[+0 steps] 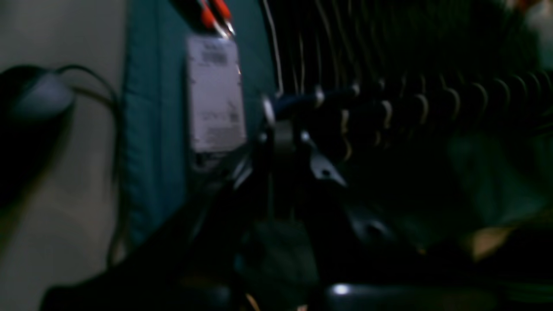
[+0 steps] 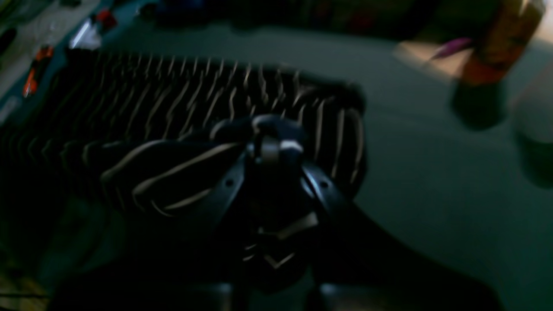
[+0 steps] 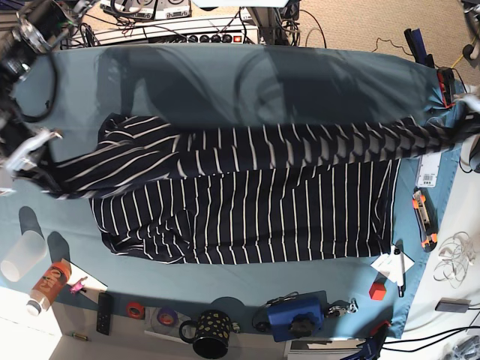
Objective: Layout the t-shirt on the table in an organized manner, then fold the t-shirt properly
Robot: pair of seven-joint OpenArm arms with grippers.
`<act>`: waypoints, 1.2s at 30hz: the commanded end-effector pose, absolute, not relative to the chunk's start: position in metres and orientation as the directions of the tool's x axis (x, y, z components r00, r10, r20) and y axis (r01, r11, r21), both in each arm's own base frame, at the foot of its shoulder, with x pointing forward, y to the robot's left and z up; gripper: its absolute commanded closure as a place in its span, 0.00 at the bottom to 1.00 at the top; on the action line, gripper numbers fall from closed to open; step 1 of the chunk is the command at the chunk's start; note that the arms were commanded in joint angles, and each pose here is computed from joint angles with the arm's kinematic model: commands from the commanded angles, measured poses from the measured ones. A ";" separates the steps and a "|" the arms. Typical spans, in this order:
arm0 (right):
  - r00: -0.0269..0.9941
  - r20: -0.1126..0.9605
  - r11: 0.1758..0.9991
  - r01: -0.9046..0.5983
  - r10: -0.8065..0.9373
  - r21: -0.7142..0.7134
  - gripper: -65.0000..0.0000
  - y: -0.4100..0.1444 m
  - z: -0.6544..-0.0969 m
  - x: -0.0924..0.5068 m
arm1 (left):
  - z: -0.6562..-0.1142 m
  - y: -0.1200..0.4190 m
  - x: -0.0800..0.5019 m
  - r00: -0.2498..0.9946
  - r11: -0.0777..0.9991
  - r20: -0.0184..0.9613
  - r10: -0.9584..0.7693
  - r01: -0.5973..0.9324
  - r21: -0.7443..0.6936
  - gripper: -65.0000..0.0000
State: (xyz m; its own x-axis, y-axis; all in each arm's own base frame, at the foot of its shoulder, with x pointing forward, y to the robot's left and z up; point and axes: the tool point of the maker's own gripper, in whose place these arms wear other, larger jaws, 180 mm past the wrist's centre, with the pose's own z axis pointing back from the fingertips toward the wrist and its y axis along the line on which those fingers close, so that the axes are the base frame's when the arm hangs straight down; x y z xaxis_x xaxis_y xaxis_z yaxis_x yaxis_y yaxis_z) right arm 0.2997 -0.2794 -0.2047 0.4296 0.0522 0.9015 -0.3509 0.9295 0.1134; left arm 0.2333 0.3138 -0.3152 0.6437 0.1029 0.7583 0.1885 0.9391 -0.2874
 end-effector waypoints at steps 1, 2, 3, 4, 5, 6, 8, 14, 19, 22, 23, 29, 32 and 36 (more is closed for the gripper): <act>0.386 0.921 0.928 -0.359 0.049 0.100 1.00 -0.282 -0.192 0.309 | -0.295 0.319 0.254 0.580 0.950 0.811 0.076 0.205 -0.236 1.00; 0.404 0.914 0.930 -0.350 0.040 0.114 1.00 -0.283 -0.200 0.313 | -0.296 0.323 0.263 0.578 0.962 0.812 0.075 0.172 -0.211 1.00; 0.416 0.909 0.934 -0.335 0.028 0.124 1.00 -0.286 -0.206 0.317 | -0.295 0.326 0.274 0.570 0.972 0.819 0.069 0.147 -0.185 1.00; 0.420 0.907 0.940 -0.313 0.012 0.133 1.00 -0.291 -0.211 0.322 | -0.291 0.327 0.284 0.554 0.977 0.830 0.057 0.139 -0.161 1.00; 0.418 0.909 0.948 -0.288 -0.005 0.137 1.00 -0.297 -0.214 0.327 | -0.284 0.325 0.295 0.531 0.978 0.846 0.043 0.151 -0.145 1.00; 0.408 0.912 0.955 -0.261 -0.023 0.141 1.00 -0.305 -0.215 0.332 | -0.277 0.319 0.306 0.508 0.976 0.861 0.034 0.170 -0.139 1.00; 0.398 0.916 0.967 -0.211 -0.050 0.145 1.00 -0.320 -0.220 0.341 | -0.269 0.309 0.324 0.490 0.972 0.872 -0.013 0.210 -0.103 1.00; 0.432 0.891 0.966 -0.138 -0.139 0.218 1.00 -0.340 -0.241 0.356 | -0.292 0.279 0.355 0.550 0.964 0.820 -0.158 0.267 0.007 1.00; 0.430 0.886 0.971 -0.075 -0.173 0.226 1.00 -0.357 -0.252 0.367 | -0.303 0.278 0.374 0.534 0.975 0.829 -0.167 0.216 0.057 1.00; 0.419 0.886 0.971 -0.038 -0.199 0.236 1.00 -0.366 -0.258 0.375 | -0.305 0.280 0.382 0.541 0.974 0.823 -0.173 0.216 0.062 1.00; 0.411 0.887 0.968 -0.033 -0.212 0.247 1.00 -0.368 -0.259 0.378 | -0.305 0.280 0.385 0.538 0.973 0.825 -0.172 0.221 0.059 1.00; 0.420 0.881 0.961 -0.062 -0.219 0.268 1.00 -0.355 -0.264 0.401 | -0.307 0.286 0.401 0.529 0.978 0.839 -0.129 0.208 0.019 1.00; 0.461 0.877 0.971 -0.111 -0.137 0.210 1.00 -0.337 -0.272 0.414 | -0.311 0.285 0.401 0.536 0.976 0.836 -0.117 0.218 -0.003 1.00; 0.488 0.870 0.968 -0.181 -0.067 0.176 1.00 -0.313 -0.279 0.422 | -0.308 0.268 0.398 0.510 0.950 0.847 -0.147 0.310 -0.021 1.00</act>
